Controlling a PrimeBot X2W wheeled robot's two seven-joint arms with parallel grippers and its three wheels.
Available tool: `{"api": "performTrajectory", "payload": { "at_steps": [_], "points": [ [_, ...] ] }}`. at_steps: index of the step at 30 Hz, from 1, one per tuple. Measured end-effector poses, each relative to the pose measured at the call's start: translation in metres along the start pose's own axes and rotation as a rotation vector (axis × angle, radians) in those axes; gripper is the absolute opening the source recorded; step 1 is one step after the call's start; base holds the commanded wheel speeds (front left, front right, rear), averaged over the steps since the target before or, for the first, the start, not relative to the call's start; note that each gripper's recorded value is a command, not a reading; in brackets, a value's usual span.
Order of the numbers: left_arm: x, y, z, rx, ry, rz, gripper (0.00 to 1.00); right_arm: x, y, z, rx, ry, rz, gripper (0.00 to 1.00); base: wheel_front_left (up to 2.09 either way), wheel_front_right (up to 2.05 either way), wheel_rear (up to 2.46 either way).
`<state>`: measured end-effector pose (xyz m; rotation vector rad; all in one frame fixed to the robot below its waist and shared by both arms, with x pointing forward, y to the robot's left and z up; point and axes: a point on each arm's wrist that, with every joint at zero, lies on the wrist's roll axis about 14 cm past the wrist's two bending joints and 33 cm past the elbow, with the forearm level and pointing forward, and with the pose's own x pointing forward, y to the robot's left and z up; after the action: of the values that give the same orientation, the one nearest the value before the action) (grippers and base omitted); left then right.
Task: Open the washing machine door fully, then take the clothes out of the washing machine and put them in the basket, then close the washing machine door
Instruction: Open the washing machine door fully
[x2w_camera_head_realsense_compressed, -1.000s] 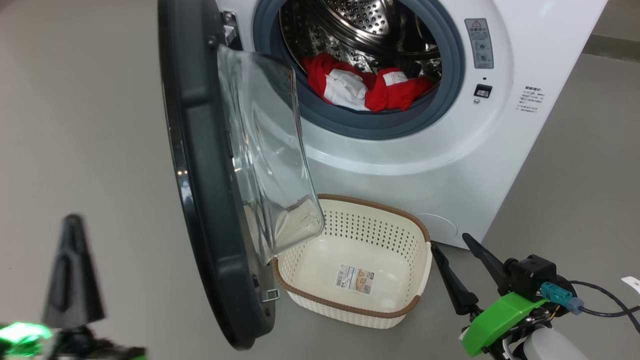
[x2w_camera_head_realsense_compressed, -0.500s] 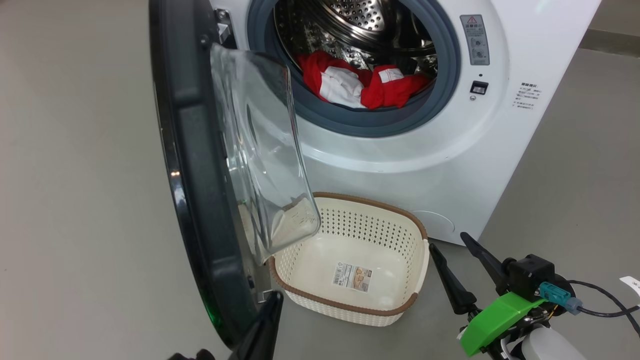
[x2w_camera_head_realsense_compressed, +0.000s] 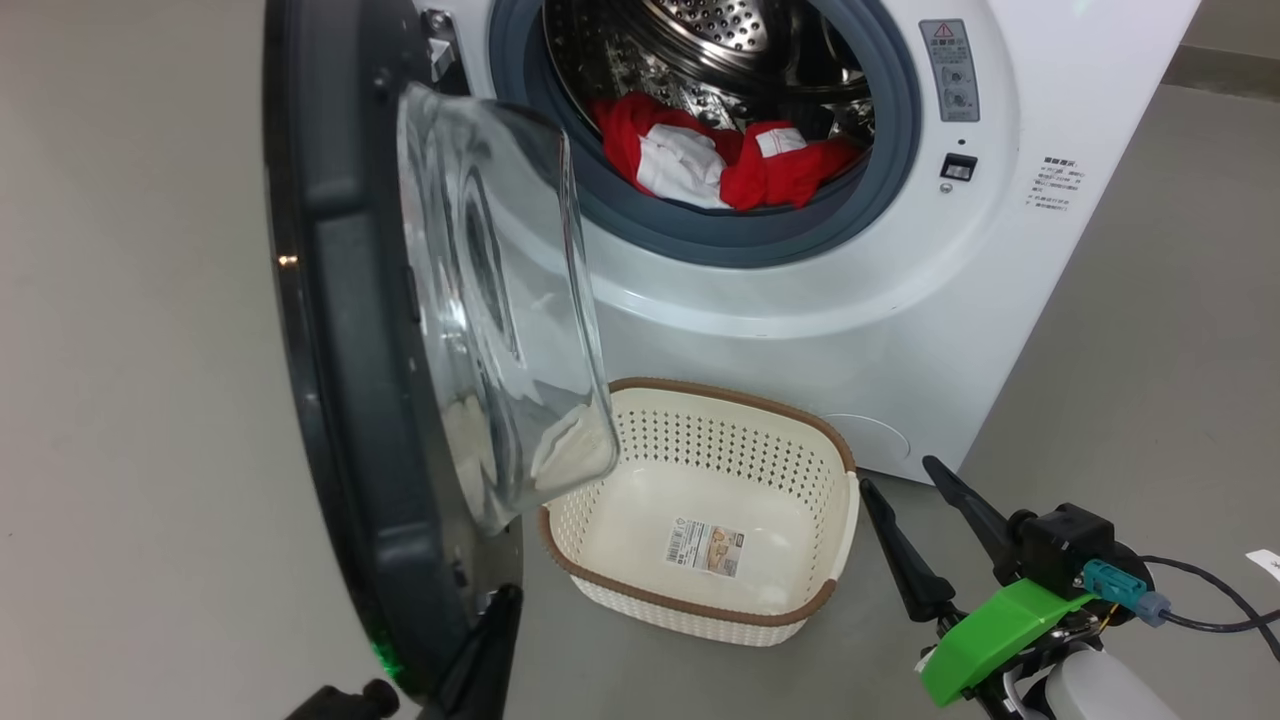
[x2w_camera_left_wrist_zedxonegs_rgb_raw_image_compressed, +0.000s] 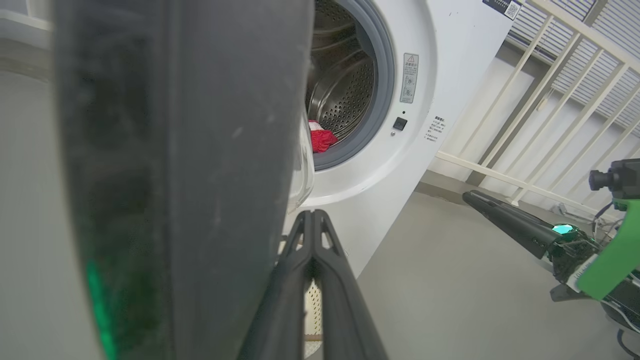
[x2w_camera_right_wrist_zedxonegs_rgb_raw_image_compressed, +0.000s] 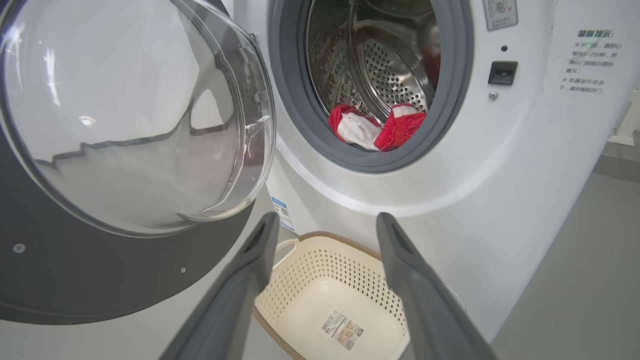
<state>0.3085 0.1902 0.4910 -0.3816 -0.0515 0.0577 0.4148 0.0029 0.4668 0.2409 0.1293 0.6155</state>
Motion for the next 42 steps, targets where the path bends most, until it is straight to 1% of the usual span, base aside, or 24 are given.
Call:
{"api": "performTrajectory", "payload": {
  "at_steps": [4,10,14,21,28,34,42],
  "points": [
    [-0.001,0.013,0.006,0.002,-0.018,0.041,0.00,0.001,0.002,0.001,-0.004,-0.004,0.007,1.00,0.00,0.00,0.00],
    [-0.006,0.041,0.023,0.015,-0.068,0.126,0.00,0.005,0.007,0.002,0.001,-0.010,0.021,1.00,0.00,0.00,0.00],
    [-0.013,0.069,0.036,0.037,-0.104,0.212,0.00,0.008,0.011,0.001,-0.002,-0.009,0.035,1.00,0.00,0.00,0.00],
    [-0.022,0.096,0.045,0.062,-0.123,0.297,0.00,0.011,0.014,-0.002,0.004,-0.003,0.045,1.00,0.00,0.00,0.00],
    [-0.027,0.131,0.055,0.089,-0.135,0.397,0.00,0.015,0.014,-0.005,0.005,0.005,0.053,1.00,0.00,0.00,0.00],
    [-0.027,0.159,0.073,0.123,-0.164,0.462,0.00,0.015,0.011,-0.008,0.008,0.011,0.049,1.00,0.00,0.00,0.00],
    [-0.027,0.186,0.085,0.167,-0.162,0.523,0.00,0.019,0.008,-0.005,0.002,0.002,0.049,1.00,0.00,0.00,0.00]
  ]
}}
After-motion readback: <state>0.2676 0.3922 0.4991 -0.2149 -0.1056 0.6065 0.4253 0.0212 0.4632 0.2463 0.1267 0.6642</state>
